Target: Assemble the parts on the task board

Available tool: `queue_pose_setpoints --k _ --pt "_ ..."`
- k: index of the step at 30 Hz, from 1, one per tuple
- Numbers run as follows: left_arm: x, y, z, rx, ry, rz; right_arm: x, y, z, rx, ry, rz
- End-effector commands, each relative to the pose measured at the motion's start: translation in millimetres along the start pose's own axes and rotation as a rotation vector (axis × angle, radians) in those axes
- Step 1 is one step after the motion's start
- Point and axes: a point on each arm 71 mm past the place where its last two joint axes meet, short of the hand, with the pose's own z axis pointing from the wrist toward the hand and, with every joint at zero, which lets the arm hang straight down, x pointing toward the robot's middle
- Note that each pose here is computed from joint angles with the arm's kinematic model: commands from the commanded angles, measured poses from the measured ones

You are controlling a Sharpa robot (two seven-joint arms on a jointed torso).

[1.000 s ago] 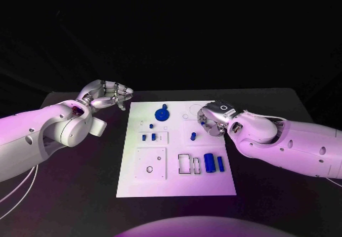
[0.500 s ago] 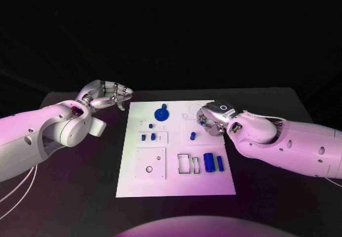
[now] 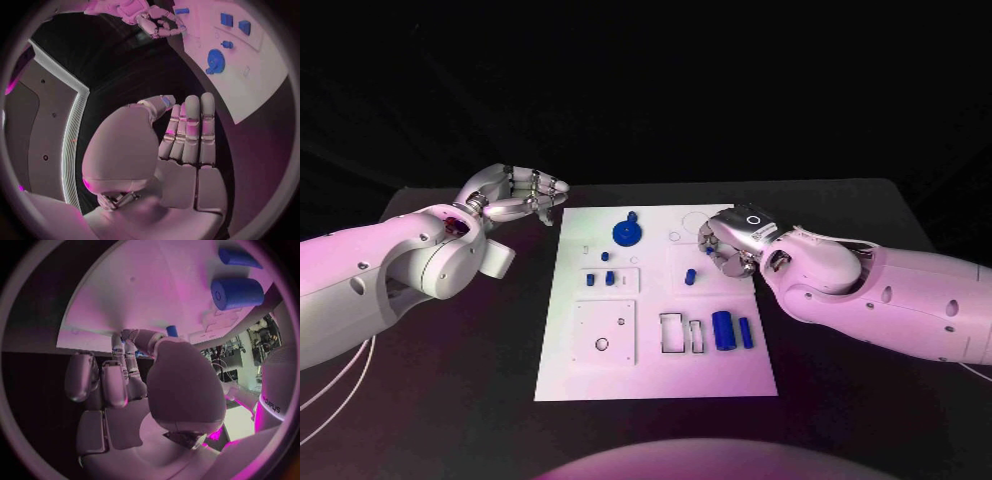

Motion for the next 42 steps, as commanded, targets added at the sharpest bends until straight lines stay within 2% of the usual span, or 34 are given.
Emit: queue_pose_setpoints --k 1,20,29,37,42 --pt "2.2 -0.3 0.4 0.000 0.022 -0.001 -0.1 1 -1.3 0.001 -0.010 0.007" --pt "1.8 0.6 0.3 -0.007 0.026 -0.001 -12.0 0 -3.4 0.003 -0.044 0.022" --pt "1.4 1.1 0.0 -0.013 0.029 -0.002 -16.3 0 -8.4 0.010 -0.037 0.052" --pt "2.4 1.2 0.2 -0.015 0.035 -0.003 -32.5 19 -17.6 -0.039 -0.110 0.116" --pt "3.4 1.1 1.1 -0.014 0.037 -0.003 -42.7 39 -19.6 -0.094 -0.146 0.152"
